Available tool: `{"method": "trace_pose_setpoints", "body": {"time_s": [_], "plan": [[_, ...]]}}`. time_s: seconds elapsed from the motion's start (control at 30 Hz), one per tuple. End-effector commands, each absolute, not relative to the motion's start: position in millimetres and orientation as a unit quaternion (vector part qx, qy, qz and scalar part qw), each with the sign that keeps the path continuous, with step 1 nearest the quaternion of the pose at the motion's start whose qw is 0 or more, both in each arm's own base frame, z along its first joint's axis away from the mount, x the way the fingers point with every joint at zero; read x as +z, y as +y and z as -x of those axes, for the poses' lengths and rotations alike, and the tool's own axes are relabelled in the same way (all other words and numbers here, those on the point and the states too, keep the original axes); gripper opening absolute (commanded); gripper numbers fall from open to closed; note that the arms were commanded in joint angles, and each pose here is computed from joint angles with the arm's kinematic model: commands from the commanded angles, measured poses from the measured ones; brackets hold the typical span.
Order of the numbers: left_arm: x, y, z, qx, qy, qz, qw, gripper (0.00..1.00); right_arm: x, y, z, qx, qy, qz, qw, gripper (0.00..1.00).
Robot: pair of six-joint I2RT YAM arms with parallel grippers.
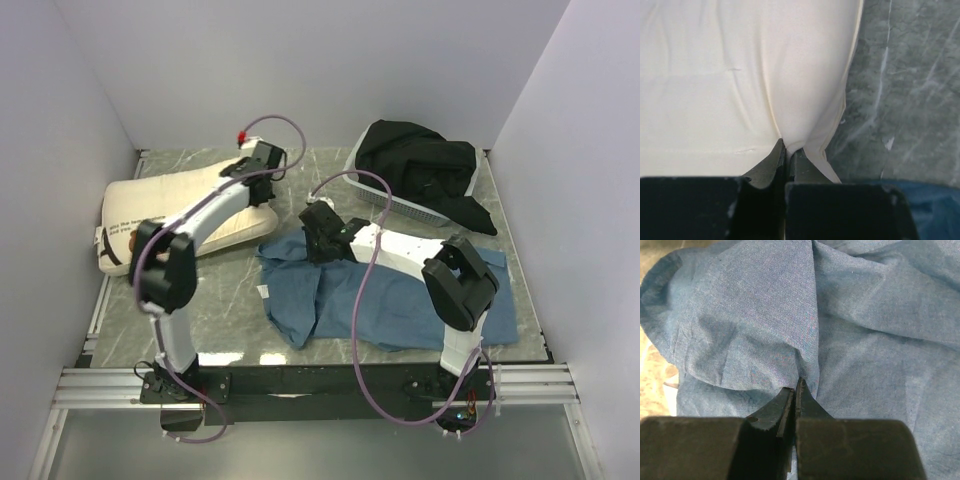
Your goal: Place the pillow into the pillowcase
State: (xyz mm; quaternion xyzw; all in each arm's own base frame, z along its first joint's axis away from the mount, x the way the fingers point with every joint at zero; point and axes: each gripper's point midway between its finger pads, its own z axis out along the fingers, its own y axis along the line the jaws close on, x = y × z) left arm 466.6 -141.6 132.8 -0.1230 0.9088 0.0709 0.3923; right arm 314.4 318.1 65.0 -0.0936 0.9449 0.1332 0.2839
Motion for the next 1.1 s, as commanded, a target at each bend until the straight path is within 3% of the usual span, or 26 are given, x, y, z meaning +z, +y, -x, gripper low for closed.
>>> {"method": "trace_pose_setpoints", "body": {"time_s": [0.0,0.23,0.6,0.77,1.07], "plan": [[215.0,-118.1,-439.0,0.006,0.878,0.164,0.45,0.01,91.3,327.0,-323.4,0.18,0.934,0.088,0.297,0.01],[242.0,-107.9,-369.6,-0.077,0.868,0.169,0.461,0.01,103.0,336.8,-344.3,0.197,0.933,0.084,0.29,0.01],[220.2,-93.4,-250.9,-0.139,0.883,0.122,0.431,0.01,124.6,343.1,-395.0,0.232,0.926,0.055,0.291,0.01],[228.2,-96.8,-226.8,-0.17,0.881,0.106,0.429,0.01,127.4,345.7,-405.5,0.24,0.925,0.051,0.289,0.0],[194.3,-111.9,-211.5,-0.208,0.894,0.108,0.381,0.01,137.3,348.8,-415.7,0.251,0.92,0.05,0.296,0.0]]}}
